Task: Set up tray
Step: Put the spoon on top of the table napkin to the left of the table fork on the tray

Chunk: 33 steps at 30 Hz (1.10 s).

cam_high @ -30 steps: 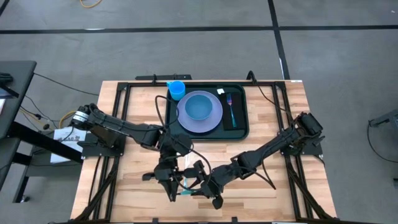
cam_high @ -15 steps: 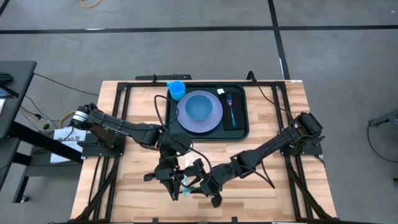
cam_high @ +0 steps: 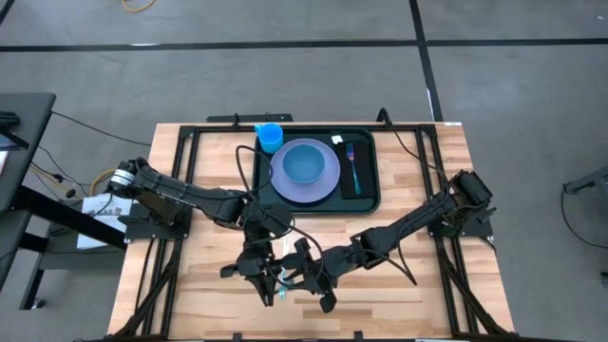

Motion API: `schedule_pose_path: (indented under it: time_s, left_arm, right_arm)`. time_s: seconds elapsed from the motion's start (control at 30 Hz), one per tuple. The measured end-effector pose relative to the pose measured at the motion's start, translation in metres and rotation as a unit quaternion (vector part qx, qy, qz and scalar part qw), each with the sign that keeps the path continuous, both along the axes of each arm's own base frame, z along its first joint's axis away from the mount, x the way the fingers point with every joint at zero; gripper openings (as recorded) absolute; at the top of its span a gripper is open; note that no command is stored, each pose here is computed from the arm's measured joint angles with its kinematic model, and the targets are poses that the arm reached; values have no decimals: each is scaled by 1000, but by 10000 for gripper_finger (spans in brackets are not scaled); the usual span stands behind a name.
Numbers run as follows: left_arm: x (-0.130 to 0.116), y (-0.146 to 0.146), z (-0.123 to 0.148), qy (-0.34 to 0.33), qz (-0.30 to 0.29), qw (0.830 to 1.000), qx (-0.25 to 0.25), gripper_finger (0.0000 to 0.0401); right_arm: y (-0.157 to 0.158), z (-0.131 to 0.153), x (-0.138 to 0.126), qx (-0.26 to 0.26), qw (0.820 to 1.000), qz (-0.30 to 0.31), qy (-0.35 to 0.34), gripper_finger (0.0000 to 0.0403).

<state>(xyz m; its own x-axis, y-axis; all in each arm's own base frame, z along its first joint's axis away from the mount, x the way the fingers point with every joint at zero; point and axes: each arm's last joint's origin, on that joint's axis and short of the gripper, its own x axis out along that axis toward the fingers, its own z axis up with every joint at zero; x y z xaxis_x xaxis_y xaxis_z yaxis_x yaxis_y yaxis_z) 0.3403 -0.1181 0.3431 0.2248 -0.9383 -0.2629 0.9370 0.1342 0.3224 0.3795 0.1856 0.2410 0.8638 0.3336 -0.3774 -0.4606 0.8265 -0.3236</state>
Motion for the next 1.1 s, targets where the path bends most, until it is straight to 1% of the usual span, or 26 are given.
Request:
schedule_pose_path:
  time_s: [0.13, 0.3, 0.4, 0.67, 0.87, 0.97, 1.03, 1.1]
  left_arm:
    - [0, 0, 0, 2, 5, 1000, 0, 10]
    - [0, 2, 6, -9, 26, 1000, 2, 45]
    - [-1, 3, 9, 5, 37, 999, -3, 64]
    - [-5, 5, 19, 43, 90, 995, -18, 106]
    - [-20, 9, 35, 52, 162, 985, -11, 146]
    - [-33, 13, 47, 44, 195, 980, -9, 160]
    - [-42, 16, 57, 35, 226, 973, -8, 164]
    - [-53, 20, 64, 34, 265, 964, -3, 166]
  right_arm:
    - [0, 0, 0, 0, 1000, -4, 0, 65]
    - [-1, 1, 1, -4, 1000, -21, -6, 65]
    - [-1, 1, 1, -2, 1000, -26, -7, 65]
    - [-1, -1, 0, 3, 999, -35, 6, 65]
    - [-4, -5, -1, 6, 997, -78, 28, 65]
    - [-7, -7, 0, 15, 994, -103, 39, 65]
    - [-11, -9, 0, 23, 991, -125, 51, 65]
    - [-15, -10, 1, 34, 986, -152, 61, 65]
